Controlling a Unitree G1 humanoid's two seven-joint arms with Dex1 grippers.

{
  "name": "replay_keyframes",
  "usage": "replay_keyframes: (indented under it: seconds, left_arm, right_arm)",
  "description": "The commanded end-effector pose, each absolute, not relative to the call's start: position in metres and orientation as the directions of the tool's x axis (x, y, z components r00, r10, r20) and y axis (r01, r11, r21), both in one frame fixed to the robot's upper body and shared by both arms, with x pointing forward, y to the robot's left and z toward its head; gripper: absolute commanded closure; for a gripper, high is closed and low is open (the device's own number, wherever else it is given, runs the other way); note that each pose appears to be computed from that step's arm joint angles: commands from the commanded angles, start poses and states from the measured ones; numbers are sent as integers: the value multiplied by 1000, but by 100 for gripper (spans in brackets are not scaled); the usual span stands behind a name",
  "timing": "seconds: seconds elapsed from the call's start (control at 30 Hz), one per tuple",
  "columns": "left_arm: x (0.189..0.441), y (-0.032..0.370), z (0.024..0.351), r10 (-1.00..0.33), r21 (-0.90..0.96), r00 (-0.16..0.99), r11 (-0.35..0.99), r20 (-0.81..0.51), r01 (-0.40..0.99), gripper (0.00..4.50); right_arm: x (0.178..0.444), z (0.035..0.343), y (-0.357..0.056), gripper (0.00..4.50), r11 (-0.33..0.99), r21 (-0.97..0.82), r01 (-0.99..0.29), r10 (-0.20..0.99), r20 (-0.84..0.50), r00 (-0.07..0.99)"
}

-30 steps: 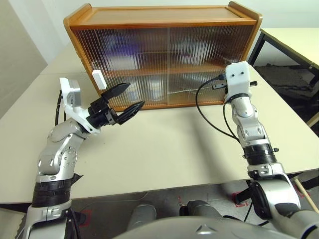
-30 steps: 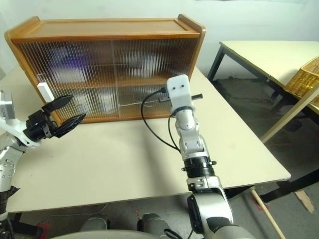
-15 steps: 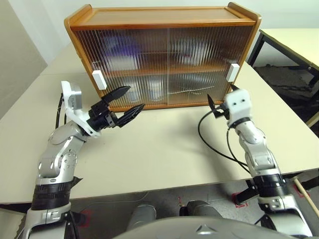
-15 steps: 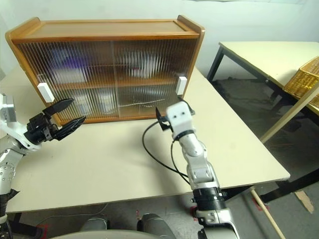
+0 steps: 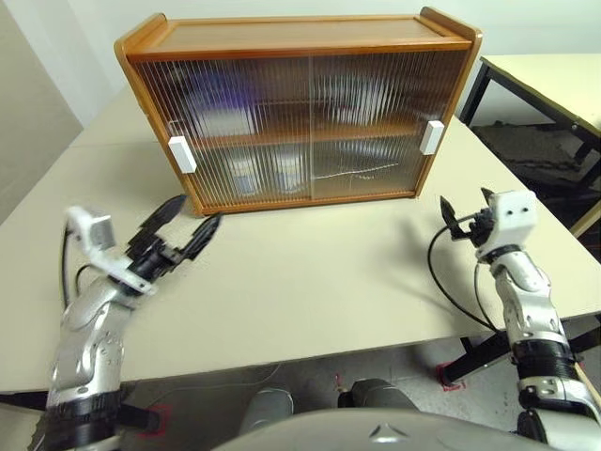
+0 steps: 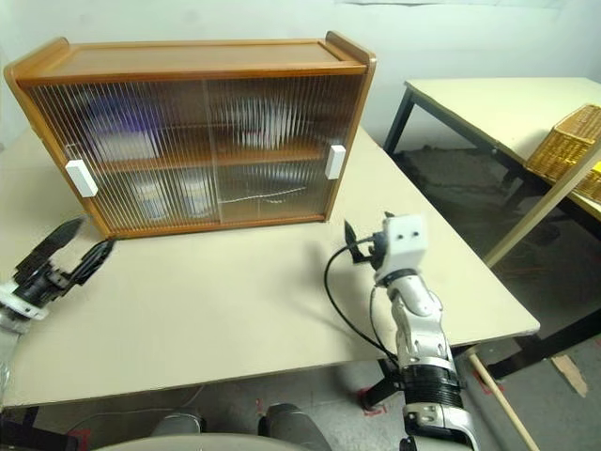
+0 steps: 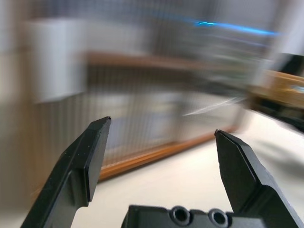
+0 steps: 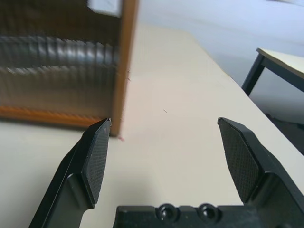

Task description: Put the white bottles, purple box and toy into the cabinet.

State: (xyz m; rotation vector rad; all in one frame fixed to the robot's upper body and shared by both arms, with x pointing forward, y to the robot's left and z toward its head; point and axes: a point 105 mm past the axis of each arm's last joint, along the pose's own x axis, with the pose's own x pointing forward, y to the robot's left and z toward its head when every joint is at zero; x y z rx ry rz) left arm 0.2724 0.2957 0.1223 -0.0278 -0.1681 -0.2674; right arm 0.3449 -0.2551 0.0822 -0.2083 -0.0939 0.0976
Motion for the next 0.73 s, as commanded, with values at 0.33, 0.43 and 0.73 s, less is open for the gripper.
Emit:
replay_keyframes:
  seconds: [0.33, 0.43, 0.73]
  left_arm:
    - [243, 392, 94, 223, 56, 962, 971, 157, -234, 0]
    - [242, 387, 84, 216, 40, 965, 974, 145, -224, 0]
    - [251, 367, 77, 177, 2, 971, 984, 163, -180, 0]
  right_arm:
    - [347, 82, -271, 5, 976, -191, -101, 123, 108, 987]
    - [345, 77, -274, 5, 977, -188, -104, 123, 96, 988]
    - [341, 71, -276, 5, 977, -191, -99, 115, 76, 990]
